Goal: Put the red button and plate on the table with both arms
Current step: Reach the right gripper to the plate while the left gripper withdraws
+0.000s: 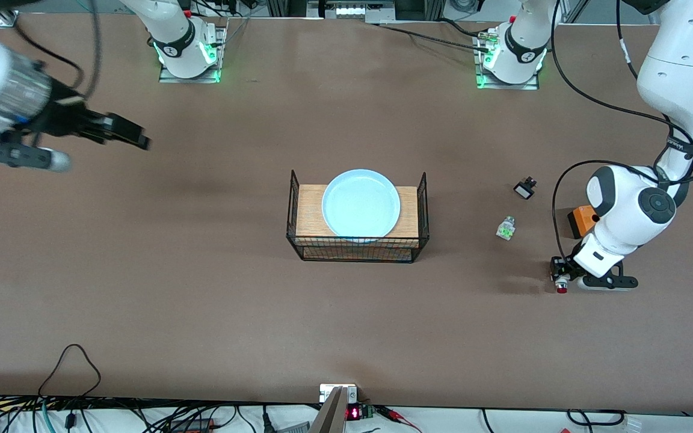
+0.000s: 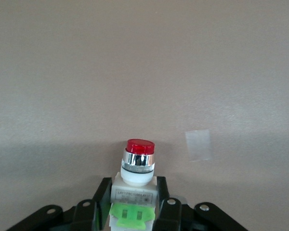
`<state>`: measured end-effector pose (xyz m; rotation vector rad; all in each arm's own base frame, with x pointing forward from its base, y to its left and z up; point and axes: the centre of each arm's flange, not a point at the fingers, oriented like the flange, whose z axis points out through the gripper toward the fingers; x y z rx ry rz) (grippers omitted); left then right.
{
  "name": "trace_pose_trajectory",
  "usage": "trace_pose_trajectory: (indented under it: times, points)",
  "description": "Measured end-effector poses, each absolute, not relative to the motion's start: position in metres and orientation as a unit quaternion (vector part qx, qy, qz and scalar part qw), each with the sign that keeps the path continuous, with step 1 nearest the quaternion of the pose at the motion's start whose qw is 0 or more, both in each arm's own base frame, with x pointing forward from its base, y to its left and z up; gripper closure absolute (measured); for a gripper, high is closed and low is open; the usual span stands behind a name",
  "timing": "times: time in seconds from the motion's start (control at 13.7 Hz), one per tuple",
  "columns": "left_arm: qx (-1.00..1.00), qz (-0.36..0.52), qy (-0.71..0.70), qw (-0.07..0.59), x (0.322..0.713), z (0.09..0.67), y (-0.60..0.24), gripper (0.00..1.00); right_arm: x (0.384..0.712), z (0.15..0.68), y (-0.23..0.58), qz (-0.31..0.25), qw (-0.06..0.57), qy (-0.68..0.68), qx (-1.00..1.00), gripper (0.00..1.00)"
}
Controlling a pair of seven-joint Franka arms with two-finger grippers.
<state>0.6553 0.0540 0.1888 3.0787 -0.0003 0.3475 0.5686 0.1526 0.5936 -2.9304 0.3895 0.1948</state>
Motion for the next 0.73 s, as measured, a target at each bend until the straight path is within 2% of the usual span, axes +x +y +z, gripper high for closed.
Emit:
trace_pose_trajectory:
  times: [0.07,0.22,0.29,0.36,0.44,0.73]
  points:
    - [0.993,0.113,-0.003,0.022,0.657,0.189,0.050,0.56,0.572,0.587,0.177,0.057,0.093,0.148,-0.983,0.00]
    - [0.993,0.114,-0.006,0.023,0.658,0.189,0.046,0.45,0.577,0.569,0.225,0.044,0.102,0.182,-0.977,0.00]
    - [0.993,0.114,-0.007,0.023,0.658,0.189,0.045,0.44,0.580,0.559,0.246,0.037,0.108,0.198,-0.973,0.00]
    - [0.993,0.114,-0.008,0.023,0.659,0.189,0.043,0.39,0.583,0.549,0.266,0.030,0.116,0.214,-0.970,0.00]
    - [0.993,0.118,-0.009,0.023,0.660,0.190,0.041,0.39,0.583,0.537,0.287,0.027,0.122,0.230,-0.965,0.00]
    - [0.989,0.150,-0.007,0.010,0.682,0.243,0.050,0.02,0.577,0.485,0.361,0.031,0.128,0.299,-0.945,0.00]
